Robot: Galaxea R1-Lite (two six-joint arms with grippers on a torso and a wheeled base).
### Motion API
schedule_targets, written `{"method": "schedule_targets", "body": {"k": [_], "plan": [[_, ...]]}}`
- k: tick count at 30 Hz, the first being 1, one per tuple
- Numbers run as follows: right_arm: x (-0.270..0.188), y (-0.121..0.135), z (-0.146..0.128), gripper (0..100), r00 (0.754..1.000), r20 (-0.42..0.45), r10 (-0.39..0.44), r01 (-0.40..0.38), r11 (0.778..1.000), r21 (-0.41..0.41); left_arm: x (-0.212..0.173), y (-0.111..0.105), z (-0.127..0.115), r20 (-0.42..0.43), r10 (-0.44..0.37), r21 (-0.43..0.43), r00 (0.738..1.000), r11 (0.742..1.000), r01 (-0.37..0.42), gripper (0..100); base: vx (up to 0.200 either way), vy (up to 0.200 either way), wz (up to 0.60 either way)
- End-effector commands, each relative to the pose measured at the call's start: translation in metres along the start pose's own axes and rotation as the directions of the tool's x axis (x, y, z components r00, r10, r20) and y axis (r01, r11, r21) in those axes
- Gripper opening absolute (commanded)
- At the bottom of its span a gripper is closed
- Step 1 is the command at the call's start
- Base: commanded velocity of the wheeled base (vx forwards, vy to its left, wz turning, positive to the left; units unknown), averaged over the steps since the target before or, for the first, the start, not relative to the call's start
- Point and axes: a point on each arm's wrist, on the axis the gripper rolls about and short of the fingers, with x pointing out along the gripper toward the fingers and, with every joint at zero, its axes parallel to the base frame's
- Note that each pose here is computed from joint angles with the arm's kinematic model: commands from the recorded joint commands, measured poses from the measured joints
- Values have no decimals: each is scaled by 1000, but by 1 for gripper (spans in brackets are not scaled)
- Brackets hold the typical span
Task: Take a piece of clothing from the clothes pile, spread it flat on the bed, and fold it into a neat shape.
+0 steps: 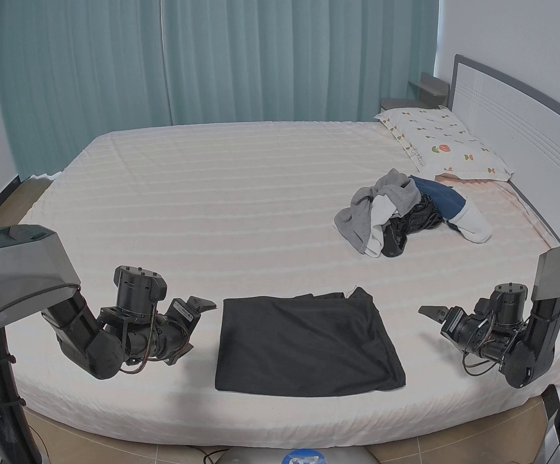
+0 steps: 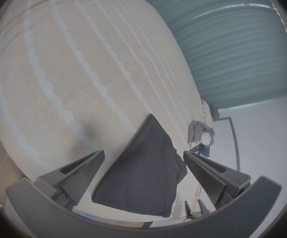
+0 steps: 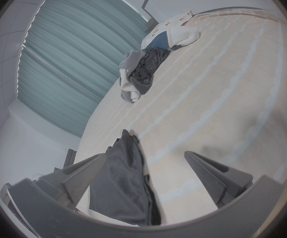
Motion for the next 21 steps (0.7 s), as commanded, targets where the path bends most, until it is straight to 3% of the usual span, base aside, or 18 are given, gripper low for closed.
{"method": "schedule_targets", "body": {"k": [1, 5, 7, 13, 21], "plan": [[2, -1, -6, 100, 1000, -24, -6, 6, 1000, -2, 3, 0, -13, -31, 10, 124, 999, 992, -6, 100, 0, 0, 0], [1, 1, -11, 100, 999, -38, -10, 9, 1000, -9, 13, 10, -18, -48, 44, 246, 998, 969, -31, 100, 0, 0, 0], [1, 3, -15, 100, 999, -38, -21, 20, 1000, -20, 25, 15, -16, -33, 66, 344, 997, 937, -51, 100, 0, 0, 0], [1, 5, -18, 100, 999, -32, -31, 30, 999, -28, 47, 26, -18, 7, 117, 467, 993, 878, -107, 100, 0, 0, 0], [0, 6, -18, 100, 999, -32, -31, 30, 999, -39, 57, 31, -20, 27, 102, 461, 994, 882, -103, 100, 0, 0, 0]]}}
